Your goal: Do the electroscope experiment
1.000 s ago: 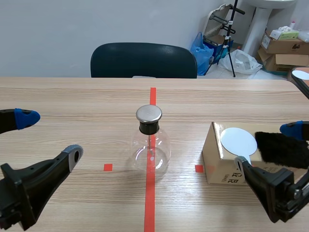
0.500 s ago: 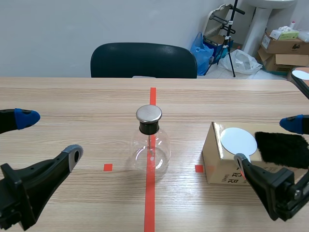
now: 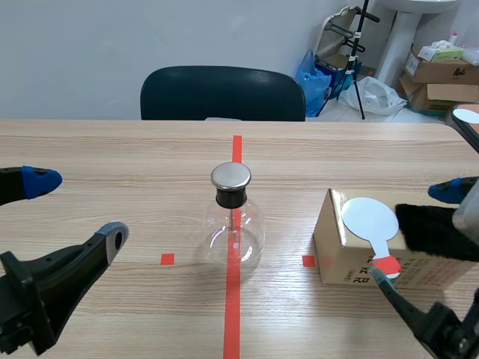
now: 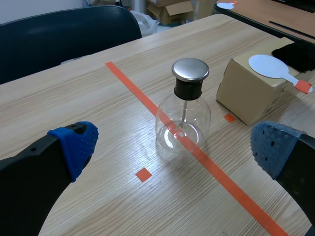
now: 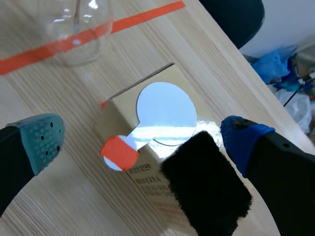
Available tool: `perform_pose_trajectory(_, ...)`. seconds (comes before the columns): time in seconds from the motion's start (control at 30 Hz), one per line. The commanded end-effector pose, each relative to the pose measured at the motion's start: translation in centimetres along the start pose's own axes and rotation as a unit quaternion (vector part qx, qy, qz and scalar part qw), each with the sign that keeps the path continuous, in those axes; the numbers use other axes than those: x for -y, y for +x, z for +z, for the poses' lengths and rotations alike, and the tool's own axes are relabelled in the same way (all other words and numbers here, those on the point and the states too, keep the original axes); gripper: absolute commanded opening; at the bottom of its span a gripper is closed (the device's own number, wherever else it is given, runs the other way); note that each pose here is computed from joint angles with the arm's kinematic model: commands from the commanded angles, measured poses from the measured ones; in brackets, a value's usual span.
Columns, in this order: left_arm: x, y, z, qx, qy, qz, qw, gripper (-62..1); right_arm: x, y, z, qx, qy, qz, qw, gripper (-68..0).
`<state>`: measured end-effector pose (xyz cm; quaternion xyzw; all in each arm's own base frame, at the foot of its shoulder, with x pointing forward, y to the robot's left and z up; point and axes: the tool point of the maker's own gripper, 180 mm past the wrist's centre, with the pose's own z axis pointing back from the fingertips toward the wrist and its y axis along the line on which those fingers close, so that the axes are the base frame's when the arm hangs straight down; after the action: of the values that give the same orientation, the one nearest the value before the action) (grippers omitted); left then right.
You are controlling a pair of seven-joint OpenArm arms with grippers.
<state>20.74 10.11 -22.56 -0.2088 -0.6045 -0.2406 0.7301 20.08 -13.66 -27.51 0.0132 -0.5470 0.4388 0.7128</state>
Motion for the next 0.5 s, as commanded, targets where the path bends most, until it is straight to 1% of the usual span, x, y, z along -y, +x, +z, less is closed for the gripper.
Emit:
perform_pose_trajectory(0.0, 0.3, 0.9, 0.0, 0.015, -0.001, 0.004, 0.9999, 1.4, -0.3, 0.4, 0.4, 0.010, 0.000, 0.012, 0.9999, 0.4)
perform_pose_trajectory(0.07, 0.3, 0.8, 0.0, 0.015, -0.001, 0.004, 0.9999, 1.4, -1.0, 0.3, 0.9, 0.010, -0.002, 0.031, 0.9995, 0.4)
perform_pose_trajectory(0.13, 0.3, 0.9, 0.0, 0.015, -0.001, 0.004, 0.9999, 1.4, -1.4, 0.0, 1.3, 0.005, -0.011, 0.054, 0.9985, 0.4)
perform_pose_trajectory(0.23, 0.3, 0.9, 0.0, 0.015, -0.001, 0.004, 0.9999, 1.4, -1.3, -0.5, 1.7, -0.011, -0.042, 0.080, 0.9959, 0.4)
perform_pose_trajectory(0.33, 0.3, 0.9, 0.0, 0.015, -0.001, 0.004, 0.9999, 1.4, -1.1, -0.7, 2.1, -0.022, -0.069, 0.106, 0.9917, 0.4)
perform_pose_trajectory(0.37, 0.3, 0.9, -0.1, 0.016, -0.001, 0.003, 0.9999, 1.4, -1.3, -0.8, 2.2, -0.025, -0.071, 0.115, 0.9905, 0.4)
perform_pose_trajectory(0.43, 0.3, 0.9, -0.1, 0.016, -0.001, 0.002, 0.9999, 1.4, -1.9, -1.0, 2.2, -0.033, -0.061, 0.136, 0.9883, 0.4)
perform_pose_trajectory(0.47, 0.2, 1.0, -0.1, 0.016, -0.001, 0.001, 0.9999, 1.4, -2.2, -1.2, 2.2, -0.038, -0.058, 0.142, 0.9875, 0.4)
